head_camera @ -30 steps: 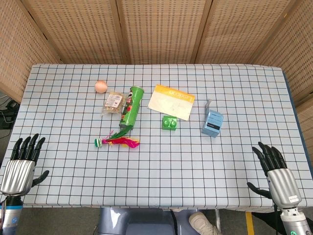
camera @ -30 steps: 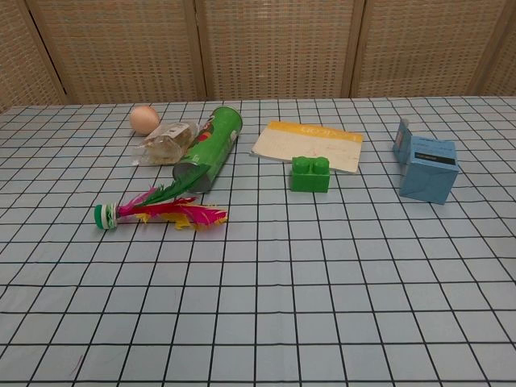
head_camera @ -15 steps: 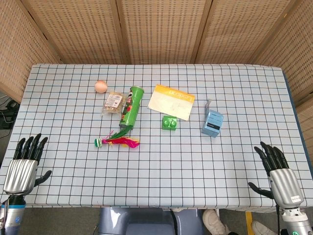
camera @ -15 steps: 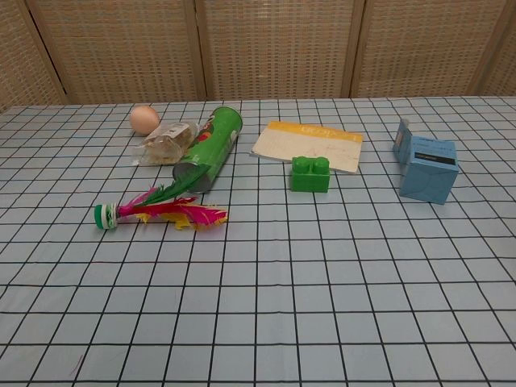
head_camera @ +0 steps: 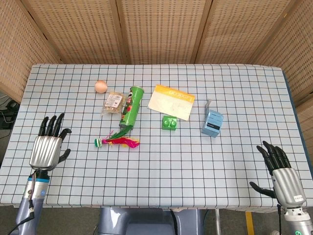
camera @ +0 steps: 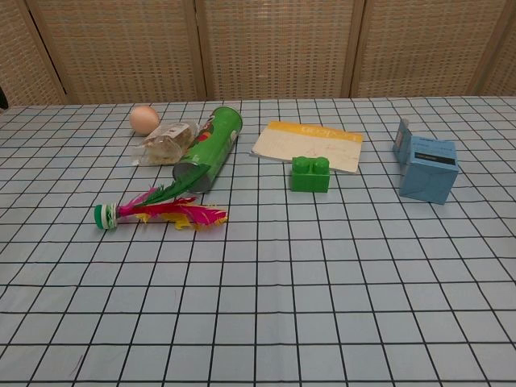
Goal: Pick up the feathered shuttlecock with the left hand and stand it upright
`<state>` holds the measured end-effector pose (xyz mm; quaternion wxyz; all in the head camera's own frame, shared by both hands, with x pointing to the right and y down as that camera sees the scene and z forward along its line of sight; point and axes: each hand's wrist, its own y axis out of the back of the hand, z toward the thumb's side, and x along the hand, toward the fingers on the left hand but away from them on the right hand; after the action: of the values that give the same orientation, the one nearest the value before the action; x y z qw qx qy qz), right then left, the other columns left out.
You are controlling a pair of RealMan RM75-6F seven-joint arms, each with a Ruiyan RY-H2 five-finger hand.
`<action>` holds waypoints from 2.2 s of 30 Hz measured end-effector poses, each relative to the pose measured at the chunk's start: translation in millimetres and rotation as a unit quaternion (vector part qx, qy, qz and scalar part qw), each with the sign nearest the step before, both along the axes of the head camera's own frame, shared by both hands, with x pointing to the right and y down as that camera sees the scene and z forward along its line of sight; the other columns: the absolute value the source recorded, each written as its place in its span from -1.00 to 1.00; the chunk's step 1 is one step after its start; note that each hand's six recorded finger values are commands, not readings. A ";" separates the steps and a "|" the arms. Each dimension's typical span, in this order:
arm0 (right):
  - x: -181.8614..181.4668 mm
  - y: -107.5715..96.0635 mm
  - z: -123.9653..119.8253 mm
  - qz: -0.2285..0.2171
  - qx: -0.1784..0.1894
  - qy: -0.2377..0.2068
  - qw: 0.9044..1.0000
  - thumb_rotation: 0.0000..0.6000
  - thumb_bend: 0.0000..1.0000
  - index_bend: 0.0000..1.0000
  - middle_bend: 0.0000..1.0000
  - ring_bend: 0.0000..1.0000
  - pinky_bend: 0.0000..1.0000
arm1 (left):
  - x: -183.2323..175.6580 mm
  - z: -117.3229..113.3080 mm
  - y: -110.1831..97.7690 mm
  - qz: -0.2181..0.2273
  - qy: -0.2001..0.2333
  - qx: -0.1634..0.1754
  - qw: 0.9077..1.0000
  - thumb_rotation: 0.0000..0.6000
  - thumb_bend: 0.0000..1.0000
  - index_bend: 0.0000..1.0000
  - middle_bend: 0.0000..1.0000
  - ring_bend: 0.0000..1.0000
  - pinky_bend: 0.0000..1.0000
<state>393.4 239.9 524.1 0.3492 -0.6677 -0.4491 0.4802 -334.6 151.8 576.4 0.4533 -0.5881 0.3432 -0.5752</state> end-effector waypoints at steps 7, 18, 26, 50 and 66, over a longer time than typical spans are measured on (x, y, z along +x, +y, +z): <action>-2.0 1.1 2.0 -0.004 -0.004 -0.002 1.000 1.00 -0.87 -0.82 -1.00 -1.00 -0.80 | 53.1 28.0 -17.6 0.017 0.006 -0.009 1.000 1.00 -0.50 -0.14 -1.00 -1.00 -1.00; 1.0 -0.5 0.9 0.002 -0.003 -0.011 1.000 1.00 -0.87 -0.82 -1.00 -1.00 -0.80 | 89.1 63.5 -22.6 0.024 -0.020 -0.049 0.998 1.00 -0.48 -0.10 -1.00 -1.00 -1.00; 2.6 -1.5 0.7 0.005 -0.002 -0.016 1.000 1.00 -0.87 -0.82 -1.00 -1.00 -0.80 | 111.5 83.8 -24.6 0.028 -0.035 -0.057 0.997 1.00 -0.48 -0.07 -1.00 -1.00 -1.00; 5.2 -3.9 2.9 0.010 -0.005 -0.038 0.999 1.00 -0.87 -0.82 -1.00 -1.00 -0.82 | 165.7 123.8 -20.6 0.044 -0.038 -0.076 0.995 1.00 -0.26 0.04 -1.00 -1.00 -1.00; 6.8 -4.6 1.2 0.013 -0.002 -0.045 0.999 1.00 -0.87 -0.82 -1.00 -1.00 -0.84 | 174.9 134.9 -17.1 0.048 -0.058 -0.081 0.994 1.00 -0.26 0.03 -1.00 -1.00 -1.00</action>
<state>400.2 235.3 525.3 0.3210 -0.6830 -0.4721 0.4556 -159.7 134.7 711.2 0.4503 -0.6042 0.2398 -0.6121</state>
